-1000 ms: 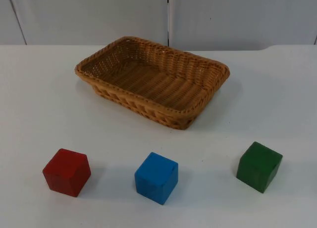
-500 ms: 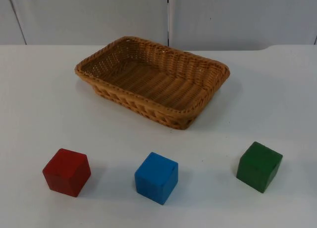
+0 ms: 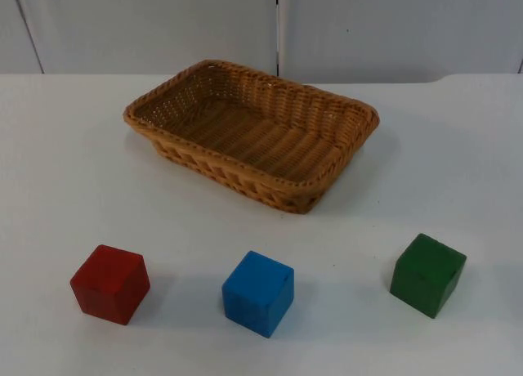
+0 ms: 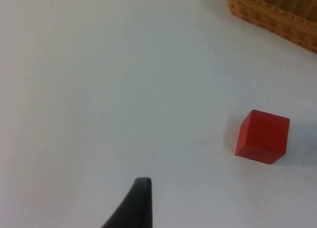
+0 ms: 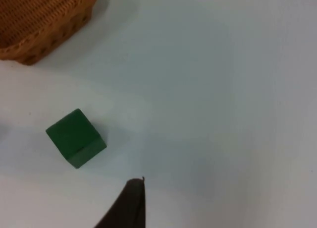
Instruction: Pick up one cube with each hand and place exactly two cubes into the same basket, leaving the remaining cube outside.
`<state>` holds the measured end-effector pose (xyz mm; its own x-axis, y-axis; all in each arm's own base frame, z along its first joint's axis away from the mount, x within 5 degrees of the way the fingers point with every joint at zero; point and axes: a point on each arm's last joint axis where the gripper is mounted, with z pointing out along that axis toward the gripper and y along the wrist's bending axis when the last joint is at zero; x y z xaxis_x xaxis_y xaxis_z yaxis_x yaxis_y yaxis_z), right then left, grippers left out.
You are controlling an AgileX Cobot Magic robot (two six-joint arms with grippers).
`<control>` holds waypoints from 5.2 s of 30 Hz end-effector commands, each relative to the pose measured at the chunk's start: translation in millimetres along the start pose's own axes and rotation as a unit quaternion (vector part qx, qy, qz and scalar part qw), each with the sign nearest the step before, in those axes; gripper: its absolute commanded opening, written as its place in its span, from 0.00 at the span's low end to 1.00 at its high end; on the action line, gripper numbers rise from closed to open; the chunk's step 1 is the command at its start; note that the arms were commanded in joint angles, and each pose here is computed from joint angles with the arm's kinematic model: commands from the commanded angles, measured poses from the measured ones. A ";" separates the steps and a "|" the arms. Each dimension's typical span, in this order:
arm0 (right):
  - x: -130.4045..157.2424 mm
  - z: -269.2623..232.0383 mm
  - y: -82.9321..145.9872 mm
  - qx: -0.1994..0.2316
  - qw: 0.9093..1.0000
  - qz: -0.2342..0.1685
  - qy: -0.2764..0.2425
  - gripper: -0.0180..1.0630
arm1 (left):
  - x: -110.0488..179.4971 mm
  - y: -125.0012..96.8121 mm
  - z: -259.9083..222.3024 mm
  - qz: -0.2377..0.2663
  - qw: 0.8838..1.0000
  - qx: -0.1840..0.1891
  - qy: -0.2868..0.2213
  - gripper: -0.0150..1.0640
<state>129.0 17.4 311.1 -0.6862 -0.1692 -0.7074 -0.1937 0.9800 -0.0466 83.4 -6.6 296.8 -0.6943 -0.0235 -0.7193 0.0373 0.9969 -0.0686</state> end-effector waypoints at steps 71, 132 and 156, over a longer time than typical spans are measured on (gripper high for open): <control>-50.4 159.8 220.8 -0.261 0.900 -0.331 0.108 0.99 | -60.0 -63.0 173.0 0.147 0.956 0.151 0.206 0.99; 18.6 274.1 263.5 -0.242 0.890 -0.377 0.084 0.99 | 11.6 -51.4 301.9 0.128 0.936 0.080 0.317 0.99; 11.2 266.1 262.8 -0.242 0.898 -0.358 0.082 0.04 | 11.5 -52.6 301.0 0.127 0.929 0.085 0.337 0.34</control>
<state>257.3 297.7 94.3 -0.3604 -0.8002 -0.4793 -0.8824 0.4592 -0.1031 290.2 -79.3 83.0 -0.9391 0.3150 -0.1374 0.3298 0.9385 -0.1027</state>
